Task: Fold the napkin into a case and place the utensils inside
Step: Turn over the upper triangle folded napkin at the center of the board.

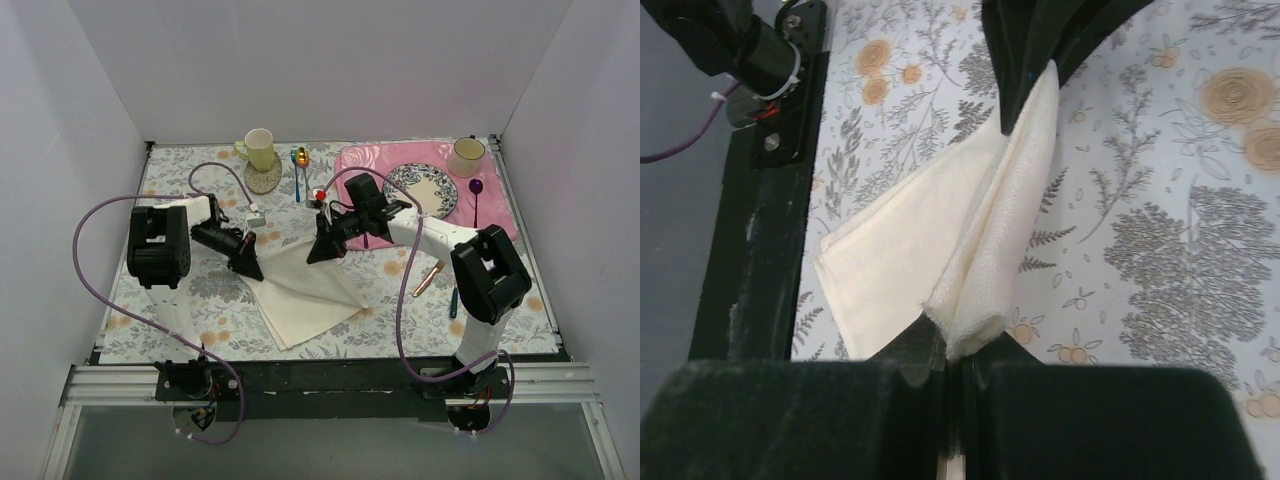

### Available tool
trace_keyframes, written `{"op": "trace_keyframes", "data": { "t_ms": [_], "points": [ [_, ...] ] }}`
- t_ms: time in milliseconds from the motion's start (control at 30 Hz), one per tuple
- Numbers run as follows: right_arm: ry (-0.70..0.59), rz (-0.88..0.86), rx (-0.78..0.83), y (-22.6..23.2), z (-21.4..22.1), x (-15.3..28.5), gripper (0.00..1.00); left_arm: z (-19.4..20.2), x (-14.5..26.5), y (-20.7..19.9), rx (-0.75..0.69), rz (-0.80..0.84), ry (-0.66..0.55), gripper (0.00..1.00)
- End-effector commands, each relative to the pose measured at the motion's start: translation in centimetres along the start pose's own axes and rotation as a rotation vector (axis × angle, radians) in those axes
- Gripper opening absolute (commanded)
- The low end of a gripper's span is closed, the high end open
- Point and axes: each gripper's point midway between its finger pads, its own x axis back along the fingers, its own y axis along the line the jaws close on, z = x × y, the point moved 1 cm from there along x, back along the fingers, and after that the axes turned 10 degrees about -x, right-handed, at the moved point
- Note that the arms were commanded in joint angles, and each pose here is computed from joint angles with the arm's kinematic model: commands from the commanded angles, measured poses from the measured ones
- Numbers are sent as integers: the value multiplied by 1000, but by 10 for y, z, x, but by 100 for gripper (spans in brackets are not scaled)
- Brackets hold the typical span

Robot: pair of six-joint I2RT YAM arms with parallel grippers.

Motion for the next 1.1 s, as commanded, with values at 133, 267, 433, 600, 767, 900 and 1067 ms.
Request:
{"op": "trace_keyframes", "data": {
  "t_ms": [133, 267, 433, 600, 767, 900, 1067],
  "points": [
    [-134, 234, 316, -4, -78, 48, 1, -78, 62, 18, -140, -343, -6, 0],
    [-191, 360, 425, -23, -105, 70, 1, -105, 90, 25, -221, -494, 17, 0],
    [-285, 468, 668, -36, -149, 89, 1, -140, 132, 50, -376, -815, -14, 0],
    [-331, 537, 859, -50, -175, 93, 1, -173, 180, 76, -459, -1079, -32, 0],
    [-406, 620, 1081, -61, -197, 98, 1, -197, 216, 96, -537, -1271, -50, 0],
    [-456, 680, 1229, -66, -213, 102, 1, -215, 237, 100, -629, -1374, -60, 0],
    [-494, 678, 1381, -74, -215, 93, 1, -214, 242, 103, -637, -1414, -52, 0]
  ]
}}
